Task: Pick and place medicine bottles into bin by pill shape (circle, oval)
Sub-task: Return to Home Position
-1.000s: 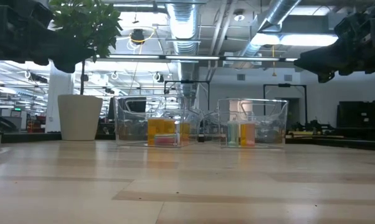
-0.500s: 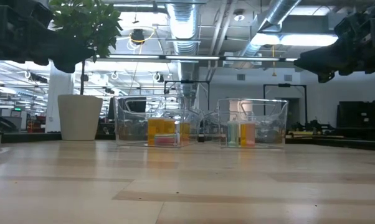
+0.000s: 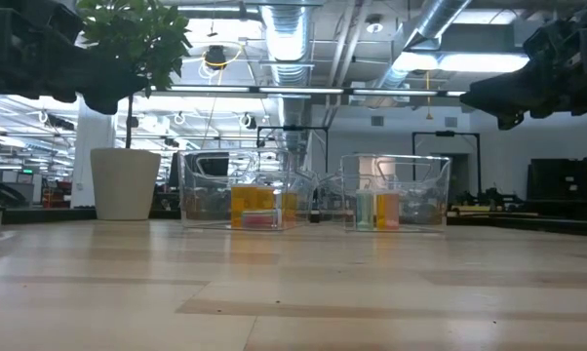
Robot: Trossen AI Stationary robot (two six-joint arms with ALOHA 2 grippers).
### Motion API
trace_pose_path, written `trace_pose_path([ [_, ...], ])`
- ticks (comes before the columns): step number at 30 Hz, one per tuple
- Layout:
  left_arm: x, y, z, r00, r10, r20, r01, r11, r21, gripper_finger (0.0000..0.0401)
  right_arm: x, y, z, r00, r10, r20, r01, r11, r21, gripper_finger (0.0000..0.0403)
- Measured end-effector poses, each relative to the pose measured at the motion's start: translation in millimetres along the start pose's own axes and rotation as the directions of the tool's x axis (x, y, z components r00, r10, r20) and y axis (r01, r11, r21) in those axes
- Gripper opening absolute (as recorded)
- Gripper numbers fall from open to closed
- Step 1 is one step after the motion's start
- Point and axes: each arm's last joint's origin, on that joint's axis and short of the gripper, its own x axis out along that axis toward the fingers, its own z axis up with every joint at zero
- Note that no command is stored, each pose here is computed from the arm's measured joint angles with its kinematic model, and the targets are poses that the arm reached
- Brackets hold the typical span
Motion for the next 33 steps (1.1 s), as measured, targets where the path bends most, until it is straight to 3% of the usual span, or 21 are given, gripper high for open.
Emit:
trace_pose_path([
  [33,0.0,0.0,0.0,1.0,0.0,0.0,0.0,1.0,0.0,0.024,0.0,0.0,0.0,1.0,0.0,0.0,0.0,1.0,0.0,0.0153],
])
